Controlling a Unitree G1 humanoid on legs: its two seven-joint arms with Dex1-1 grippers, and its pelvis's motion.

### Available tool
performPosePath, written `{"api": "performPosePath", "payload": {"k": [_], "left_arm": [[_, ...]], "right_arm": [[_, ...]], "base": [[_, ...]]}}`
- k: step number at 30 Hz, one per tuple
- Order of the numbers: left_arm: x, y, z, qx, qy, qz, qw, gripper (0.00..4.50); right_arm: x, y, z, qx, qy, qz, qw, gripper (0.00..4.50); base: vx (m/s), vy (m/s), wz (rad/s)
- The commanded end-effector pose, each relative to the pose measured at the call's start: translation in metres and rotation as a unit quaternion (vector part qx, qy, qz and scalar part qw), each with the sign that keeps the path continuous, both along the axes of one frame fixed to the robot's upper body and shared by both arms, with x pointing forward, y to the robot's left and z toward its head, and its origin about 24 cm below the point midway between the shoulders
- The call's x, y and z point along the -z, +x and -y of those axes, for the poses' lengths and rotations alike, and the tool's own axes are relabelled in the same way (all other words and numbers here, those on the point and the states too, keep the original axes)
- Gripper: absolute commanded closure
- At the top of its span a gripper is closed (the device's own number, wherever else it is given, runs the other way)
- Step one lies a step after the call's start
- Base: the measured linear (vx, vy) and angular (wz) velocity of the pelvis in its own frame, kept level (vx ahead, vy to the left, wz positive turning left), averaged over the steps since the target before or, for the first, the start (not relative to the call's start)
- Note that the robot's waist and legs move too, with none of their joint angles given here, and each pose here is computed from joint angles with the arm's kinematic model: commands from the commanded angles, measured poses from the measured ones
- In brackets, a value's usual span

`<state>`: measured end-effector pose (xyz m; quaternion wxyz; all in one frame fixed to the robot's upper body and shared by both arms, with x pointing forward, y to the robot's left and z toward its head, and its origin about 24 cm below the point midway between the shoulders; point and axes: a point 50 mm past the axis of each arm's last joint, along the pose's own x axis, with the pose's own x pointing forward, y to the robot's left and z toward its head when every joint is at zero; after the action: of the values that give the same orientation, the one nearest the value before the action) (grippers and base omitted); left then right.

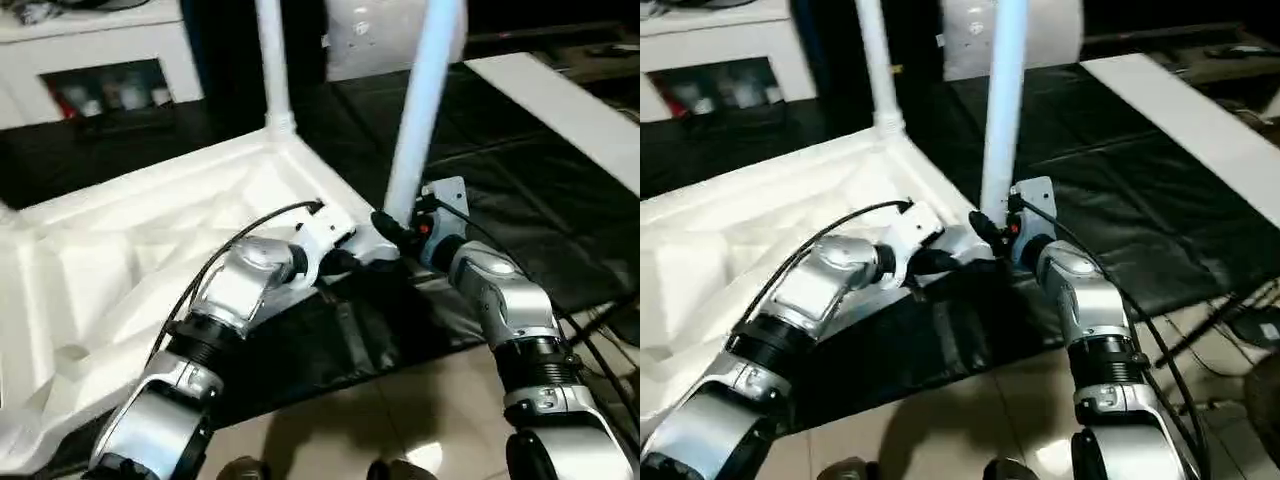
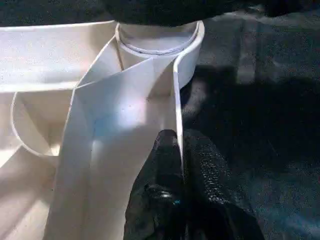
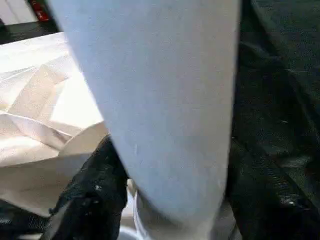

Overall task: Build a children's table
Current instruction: Rotate leg to tighten

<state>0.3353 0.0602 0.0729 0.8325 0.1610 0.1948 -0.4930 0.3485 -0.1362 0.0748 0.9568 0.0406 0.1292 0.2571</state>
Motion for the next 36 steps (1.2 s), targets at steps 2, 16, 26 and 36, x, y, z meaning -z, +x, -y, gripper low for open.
{"api": "performPosePath", "payload": {"k": [2,16,26,36], "left_arm": [[-0.009,-0.006,0.009,0.064,-0.005,0.026,0.998,4.50],[0.004,-0.013,-0.025,0.198,0.075,0.030,0.977,4.50],[0.009,-0.024,-0.035,0.280,0.089,0.009,0.956,4.50],[0.007,-0.033,-0.036,0.328,0.080,-0.008,0.941,4.50]], "right_arm": [[-0.002,-0.002,-0.002,-0.022,0.007,0.010,1.000,1.13],[-0.006,-0.025,0.062,-0.155,-0.068,0.035,0.985,0.05],[-0.013,-0.042,0.073,-0.290,-0.100,0.023,0.952,0.05],[-0.016,-0.051,0.065,-0.376,-0.078,0.024,0.923,0.30]], "base": [[0.000,0.000,0.00],[0.000,0.000,0.00],[0.000,0.000,0.00],[0.000,0.000,0.00]]}}
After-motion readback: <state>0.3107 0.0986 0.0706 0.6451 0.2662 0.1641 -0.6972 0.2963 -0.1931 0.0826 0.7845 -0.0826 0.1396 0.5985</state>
